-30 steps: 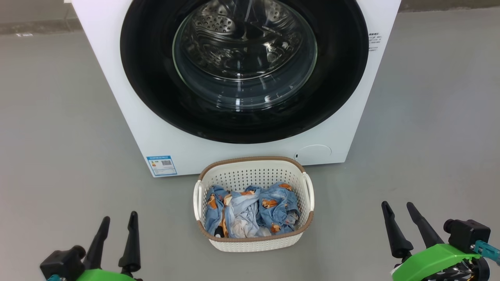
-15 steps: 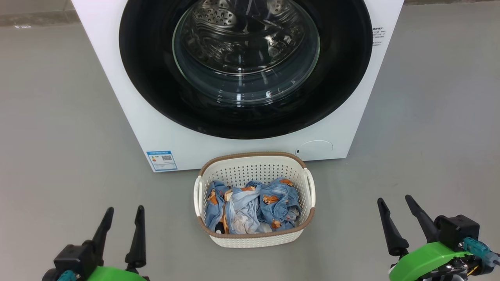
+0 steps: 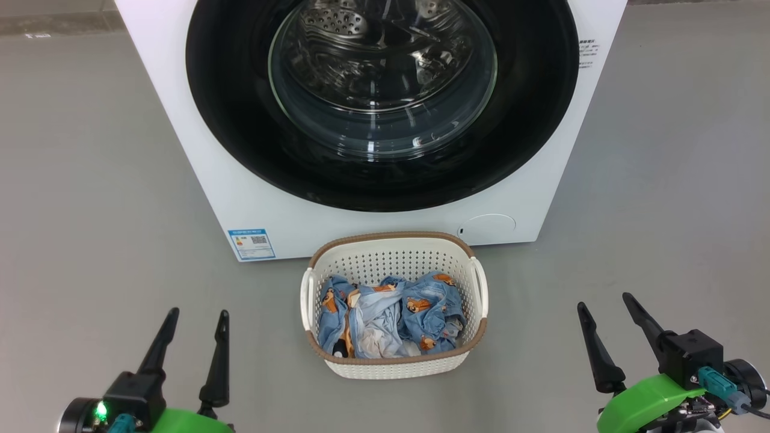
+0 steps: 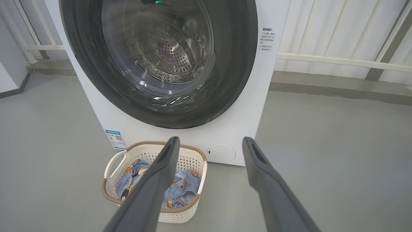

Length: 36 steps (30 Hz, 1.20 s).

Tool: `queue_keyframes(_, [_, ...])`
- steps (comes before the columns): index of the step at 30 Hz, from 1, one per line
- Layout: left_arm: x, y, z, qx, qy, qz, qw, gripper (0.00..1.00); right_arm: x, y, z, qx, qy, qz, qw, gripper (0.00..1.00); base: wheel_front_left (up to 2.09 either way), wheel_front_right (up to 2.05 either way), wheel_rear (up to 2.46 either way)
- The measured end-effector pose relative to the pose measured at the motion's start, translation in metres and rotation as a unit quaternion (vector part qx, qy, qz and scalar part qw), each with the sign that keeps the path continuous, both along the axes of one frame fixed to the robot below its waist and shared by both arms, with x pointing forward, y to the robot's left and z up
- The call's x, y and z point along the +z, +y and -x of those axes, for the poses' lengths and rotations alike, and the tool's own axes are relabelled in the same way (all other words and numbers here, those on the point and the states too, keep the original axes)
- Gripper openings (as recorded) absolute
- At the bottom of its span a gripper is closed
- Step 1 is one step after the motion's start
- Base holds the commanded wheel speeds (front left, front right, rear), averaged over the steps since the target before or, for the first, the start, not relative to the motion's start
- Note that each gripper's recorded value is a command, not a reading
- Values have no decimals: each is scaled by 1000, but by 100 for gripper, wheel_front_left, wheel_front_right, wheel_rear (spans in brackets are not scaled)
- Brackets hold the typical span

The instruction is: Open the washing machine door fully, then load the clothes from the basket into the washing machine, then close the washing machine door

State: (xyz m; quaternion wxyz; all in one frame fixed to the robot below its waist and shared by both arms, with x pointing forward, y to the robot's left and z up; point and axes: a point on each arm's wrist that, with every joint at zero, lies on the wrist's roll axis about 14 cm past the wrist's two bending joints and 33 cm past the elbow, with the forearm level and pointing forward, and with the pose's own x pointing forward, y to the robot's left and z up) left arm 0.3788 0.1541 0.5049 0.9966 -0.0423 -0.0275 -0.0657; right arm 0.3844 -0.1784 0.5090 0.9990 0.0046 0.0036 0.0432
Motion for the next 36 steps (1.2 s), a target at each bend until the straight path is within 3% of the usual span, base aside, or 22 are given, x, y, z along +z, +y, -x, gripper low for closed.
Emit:
queue_keyframes(25, [-1,0,1,0,-3,-20,1000,100,2,2,-1,2,-9,8,1000,100,0,3,-3])
queue_keyframes(36, [-1,-1,2,-5,-4,-31,999,100,4,2,0,2,-11,5,1000,100,65,71,-136])
